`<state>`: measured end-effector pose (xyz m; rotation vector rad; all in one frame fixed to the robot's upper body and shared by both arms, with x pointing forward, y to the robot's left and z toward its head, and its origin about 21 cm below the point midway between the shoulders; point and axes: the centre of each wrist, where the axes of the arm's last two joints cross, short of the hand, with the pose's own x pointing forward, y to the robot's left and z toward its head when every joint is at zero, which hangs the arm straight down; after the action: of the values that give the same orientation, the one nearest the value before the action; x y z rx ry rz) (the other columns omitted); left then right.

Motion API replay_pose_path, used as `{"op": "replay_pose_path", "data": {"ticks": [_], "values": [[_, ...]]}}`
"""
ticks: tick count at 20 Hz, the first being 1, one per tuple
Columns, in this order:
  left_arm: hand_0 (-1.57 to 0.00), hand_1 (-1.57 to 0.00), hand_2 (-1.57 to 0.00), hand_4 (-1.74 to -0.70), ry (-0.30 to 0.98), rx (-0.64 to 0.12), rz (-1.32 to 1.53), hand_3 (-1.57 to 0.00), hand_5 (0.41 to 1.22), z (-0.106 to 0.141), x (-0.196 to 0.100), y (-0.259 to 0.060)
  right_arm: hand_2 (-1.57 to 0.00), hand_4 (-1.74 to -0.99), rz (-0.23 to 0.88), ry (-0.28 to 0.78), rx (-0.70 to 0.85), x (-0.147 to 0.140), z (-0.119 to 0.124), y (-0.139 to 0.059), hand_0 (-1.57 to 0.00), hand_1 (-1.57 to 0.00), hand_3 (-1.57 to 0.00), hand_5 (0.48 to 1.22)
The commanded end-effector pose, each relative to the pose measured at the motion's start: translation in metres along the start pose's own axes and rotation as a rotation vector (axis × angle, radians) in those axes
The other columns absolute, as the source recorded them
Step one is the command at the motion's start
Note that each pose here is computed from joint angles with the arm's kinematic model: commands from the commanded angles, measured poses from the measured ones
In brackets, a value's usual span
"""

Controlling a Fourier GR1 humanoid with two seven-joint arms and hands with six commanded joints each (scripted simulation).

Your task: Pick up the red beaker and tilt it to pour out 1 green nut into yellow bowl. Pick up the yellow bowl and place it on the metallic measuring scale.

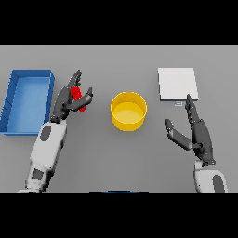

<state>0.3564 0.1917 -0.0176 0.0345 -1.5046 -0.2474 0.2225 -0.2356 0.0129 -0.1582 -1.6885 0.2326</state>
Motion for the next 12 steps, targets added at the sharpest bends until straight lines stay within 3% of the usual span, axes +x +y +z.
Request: {"op": "replay_pose_path", "data": {"ticks": [1, 3, 5, 8, 12], "values": [[-0.25, -0.28, -0.31, -1.44, 0.018, 0.006, 0.021, -0.22, 0.795, -0.002, 0.0, -0.007, 0.0, -1.289, -0.001, -0.011, -0.003, 0.001, 0.0, -0.001, 0.0, 0.0, 0.0, 0.684], [-0.68, -0.7, -0.71, -1.44, 0.023, 0.047, 0.013, -0.71, 0.949, -0.003, -0.001, -0.008, 0.0, -1.285, -0.006, -0.021, 0.008, -0.002, 0.006, 0.0, 0.0, 0.0, 0.0, 0.683], [-1.0, -1.01, -1.02, -1.44, 0.001, 0.056, -0.03, -1.02, 1.047, -0.006, 0.0, -0.015, 0.0, -1.287, -0.004, -0.008, -0.003, -0.001, 0.002, -0.003, 0.0, 0.0, 0.0, 0.684], [-1.28, -1.29, -1.29, -1.45, -0.055, 0.062, -0.025, -1.29, 1.132, -0.004, -0.006, -0.018, 0.0, -1.293, -0.006, -0.03, 0.007, 0.0, 0.004, 0.003, 0.0, 0.0, 0.0, 0.682], [-1.45, -1.45, -1.46, -1.62, -0.077, 0.075, 0.002, -1.45, 1.117, -0.005, 0.0, -0.019, 0.0, -1.288, -0.006, -0.021, 0.026, 0.0, -0.003, 0.004, 0.0, 0.0, 0.0, 0.679]]}}
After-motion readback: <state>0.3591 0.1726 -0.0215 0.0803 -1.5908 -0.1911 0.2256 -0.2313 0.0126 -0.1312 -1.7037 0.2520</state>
